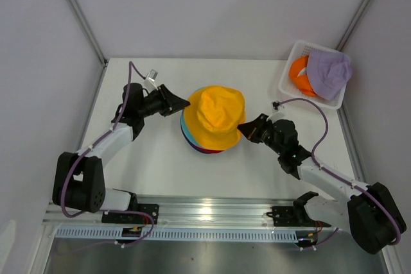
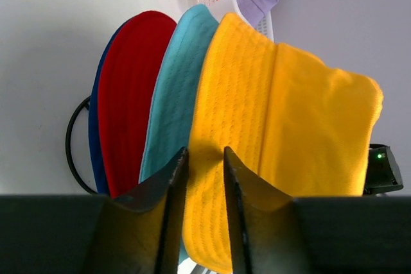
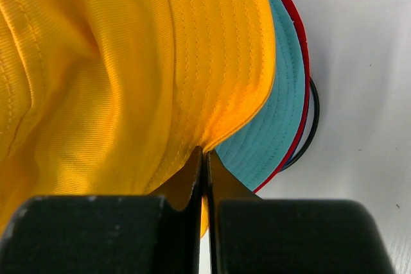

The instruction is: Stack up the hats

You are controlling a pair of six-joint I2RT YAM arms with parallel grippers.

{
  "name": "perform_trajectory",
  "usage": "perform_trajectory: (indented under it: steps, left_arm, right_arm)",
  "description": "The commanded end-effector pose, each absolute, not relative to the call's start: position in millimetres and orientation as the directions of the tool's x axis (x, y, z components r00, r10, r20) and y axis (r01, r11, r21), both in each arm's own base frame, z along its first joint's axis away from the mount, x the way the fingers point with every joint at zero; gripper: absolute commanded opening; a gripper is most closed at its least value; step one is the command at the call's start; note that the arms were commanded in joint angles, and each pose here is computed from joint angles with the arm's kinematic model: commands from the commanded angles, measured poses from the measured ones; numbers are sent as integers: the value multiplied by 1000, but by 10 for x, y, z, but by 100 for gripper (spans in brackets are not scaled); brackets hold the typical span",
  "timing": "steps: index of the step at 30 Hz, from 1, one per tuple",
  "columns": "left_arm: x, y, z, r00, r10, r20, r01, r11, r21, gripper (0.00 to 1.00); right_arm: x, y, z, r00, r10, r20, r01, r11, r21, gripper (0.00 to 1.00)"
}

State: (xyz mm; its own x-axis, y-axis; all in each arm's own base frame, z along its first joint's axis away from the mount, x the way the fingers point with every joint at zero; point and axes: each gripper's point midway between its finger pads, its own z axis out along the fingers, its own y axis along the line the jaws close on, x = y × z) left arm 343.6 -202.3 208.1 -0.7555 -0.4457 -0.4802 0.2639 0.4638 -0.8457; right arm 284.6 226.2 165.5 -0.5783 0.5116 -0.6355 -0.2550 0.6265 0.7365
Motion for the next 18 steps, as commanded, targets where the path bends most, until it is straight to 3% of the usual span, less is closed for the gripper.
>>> perform_trajectory:
  steps: [1, 5, 6, 18]
  left_arm:
    - [3380, -2122, 2078, -783, -422, -458, 286, 410, -866, 30]
    - [3382, -2150, 2063, -783, -412, -465, 287, 423, -859, 11]
    - [3380, -2150, 2062, -779, -408, -476, 294, 432, -852, 1]
    - [3281, -1702, 2205, -643, -449, -620, 221, 667, -712, 1]
  right_arm:
    - [2935, 2297, 1874, -542, 516, -664, -300, 619, 726, 0]
    - [2951, 2282, 1884, -538, 513, -669, -297, 627, 720, 0]
    - [2958, 2269, 1872, -537, 512, -671, -291, 633, 717, 0]
    - [2990, 2210, 1948, -569, 510, -645, -205, 672, 712, 0]
